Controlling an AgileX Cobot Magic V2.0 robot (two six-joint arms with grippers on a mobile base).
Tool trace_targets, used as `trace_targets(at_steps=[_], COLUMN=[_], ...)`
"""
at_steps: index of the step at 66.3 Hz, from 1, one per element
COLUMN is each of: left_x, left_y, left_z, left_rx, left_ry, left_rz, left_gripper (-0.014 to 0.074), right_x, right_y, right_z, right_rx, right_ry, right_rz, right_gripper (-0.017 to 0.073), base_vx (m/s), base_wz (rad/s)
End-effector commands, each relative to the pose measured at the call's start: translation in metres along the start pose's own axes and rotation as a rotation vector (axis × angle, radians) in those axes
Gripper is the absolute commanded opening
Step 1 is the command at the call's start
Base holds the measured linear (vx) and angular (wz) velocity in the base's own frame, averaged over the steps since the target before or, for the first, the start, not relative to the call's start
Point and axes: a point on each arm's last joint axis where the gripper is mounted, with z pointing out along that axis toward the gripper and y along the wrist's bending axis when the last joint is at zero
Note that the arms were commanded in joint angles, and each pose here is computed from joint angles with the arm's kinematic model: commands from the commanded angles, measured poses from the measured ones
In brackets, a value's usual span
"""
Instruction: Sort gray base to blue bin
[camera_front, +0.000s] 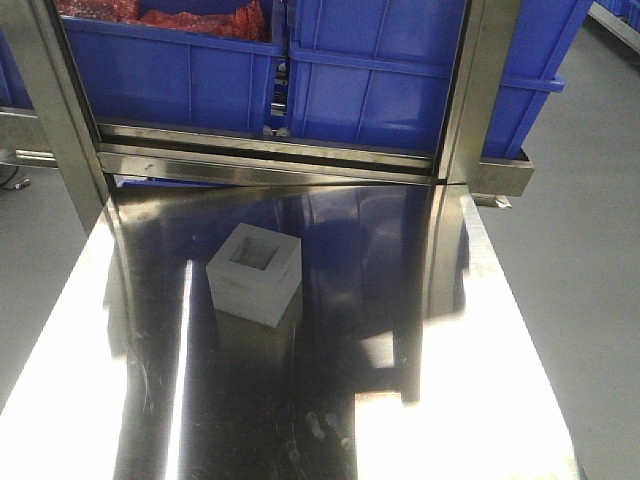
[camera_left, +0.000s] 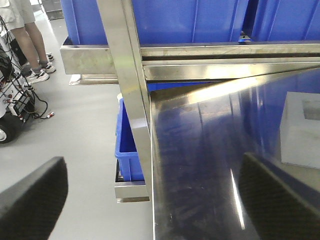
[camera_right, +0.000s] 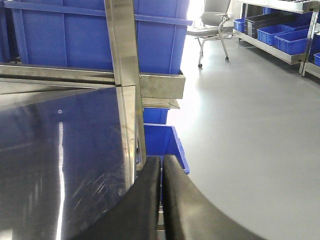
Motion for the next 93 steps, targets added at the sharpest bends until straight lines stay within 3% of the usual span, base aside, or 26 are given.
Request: trace_targets(at_steps=[1,13,21,31,47,61,68,75,93], left_x=[-0.019,-0.019,-0.028,-0.06,-0.105,-0.127,-0.127,-0.125,-0.118], left_y=[0.001,0.001,0.001,0.004,0.004,-0.025,-0.042,-0.06,-0.114], left_z=[-0.004,-0.003,-0.001,0.015,0.063,0.108,0.133,0.156,0.206], left_rx=[-0.007,-0.003,-0.002,0.003,0.046,0.172,0.231,0.284,0.4], left_ry=[-0.109,-0.119,-0.113,-0.093,-0.004,0.048,0.115,0.215,0.341], left_rz=[-0.011,-0.029,0.004,0.048,0.057,0.096,0.112,0.079,0.124], left_gripper=[0.0707,0.0641,0.0599,0.0569,0.0569,0.0569,0.0569,0.0569,0.0569], right_x=[-0.007,-0.007,-0.007,-0.007,-0.007,-0.007,-0.007,-0.007,-0.007], right_y=[0.0,0.0,0.0,0.0,0.0,0.0,0.0,0.0,0.0], right_z=[0.0,0.0,0.0,0.0,0.0,0.0,0.0,0.0,0.0], right_rx=[0.0,0.0,0.0,0.0,0.0,0.0,0.0,0.0,0.0], right_ry=[-0.075,-0.075,-0.075,-0.075,-0.075,-0.075,-0.075,-0.075,-0.075], right_rz=[-0.014,-0.014,-0.014,-0.014,-0.014,-0.014,-0.014,-0.014,-0.014], right_gripper=[-0.0005,-0.0005,-0.0005,-0.0005,-0.0005,-0.0005,-0.0005,-0.0005,-0.0005], base_vx=[0.0,0.0,0.0,0.0,0.0,0.0,0.0,0.0,0.0], base_wz=[0.0,0.0,0.0,0.0,0.0,0.0,0.0,0.0,0.0])
